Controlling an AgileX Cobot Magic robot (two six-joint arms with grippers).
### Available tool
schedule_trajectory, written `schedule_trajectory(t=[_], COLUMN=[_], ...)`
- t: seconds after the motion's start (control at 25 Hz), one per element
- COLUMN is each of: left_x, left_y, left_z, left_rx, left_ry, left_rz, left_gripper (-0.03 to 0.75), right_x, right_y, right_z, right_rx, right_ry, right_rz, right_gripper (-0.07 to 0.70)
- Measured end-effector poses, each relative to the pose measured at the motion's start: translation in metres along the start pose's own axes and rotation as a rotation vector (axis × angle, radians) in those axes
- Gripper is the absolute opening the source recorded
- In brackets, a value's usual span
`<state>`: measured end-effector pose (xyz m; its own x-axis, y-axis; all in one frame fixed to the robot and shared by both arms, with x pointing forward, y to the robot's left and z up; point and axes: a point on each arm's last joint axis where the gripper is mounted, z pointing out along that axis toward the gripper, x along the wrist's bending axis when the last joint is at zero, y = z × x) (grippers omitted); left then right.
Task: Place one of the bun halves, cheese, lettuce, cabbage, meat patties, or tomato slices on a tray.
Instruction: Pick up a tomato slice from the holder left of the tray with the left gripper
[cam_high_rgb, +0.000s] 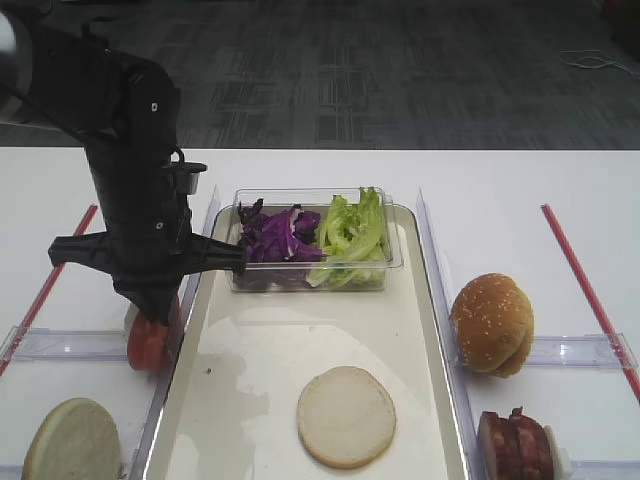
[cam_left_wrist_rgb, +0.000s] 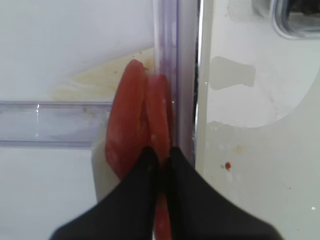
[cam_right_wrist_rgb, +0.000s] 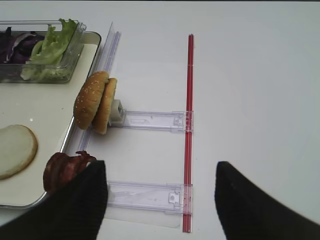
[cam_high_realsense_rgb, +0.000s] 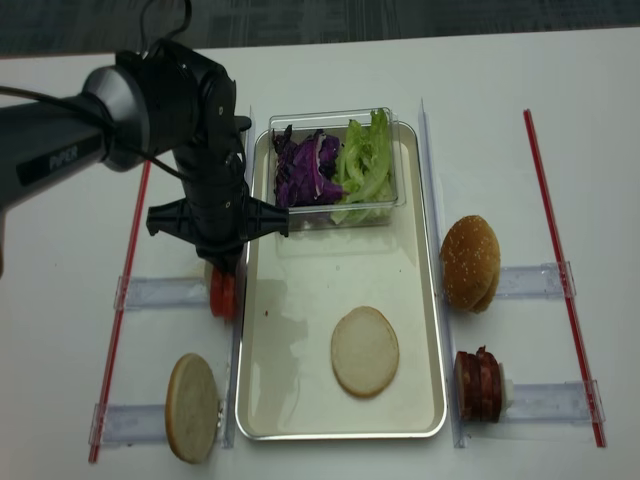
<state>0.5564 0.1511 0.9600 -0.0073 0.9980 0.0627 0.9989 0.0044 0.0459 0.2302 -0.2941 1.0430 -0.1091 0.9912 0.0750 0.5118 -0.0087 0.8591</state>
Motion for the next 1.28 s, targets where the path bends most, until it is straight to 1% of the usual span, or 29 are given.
schedule_trajectory(t=[1.0, 1.28], left_x=[0.0, 0.002], left_y=[0.0, -0.001], left_z=[0.0, -0.013], left_rx=[0.0, -0.038], left_ry=[0.0, -0.01], left_rz=[0.0, 0.001], left_gripper=[0.053, 0.053], right_x=[0.0, 0.0], right_y=[0.0, 0.0], right_z=[0.0, 0.0], right_rx=[0.0, 0.0], right_ry=[0.0, 0.0], right_rz=[0.002, 0.002], right_gripper=[0.47, 0.47])
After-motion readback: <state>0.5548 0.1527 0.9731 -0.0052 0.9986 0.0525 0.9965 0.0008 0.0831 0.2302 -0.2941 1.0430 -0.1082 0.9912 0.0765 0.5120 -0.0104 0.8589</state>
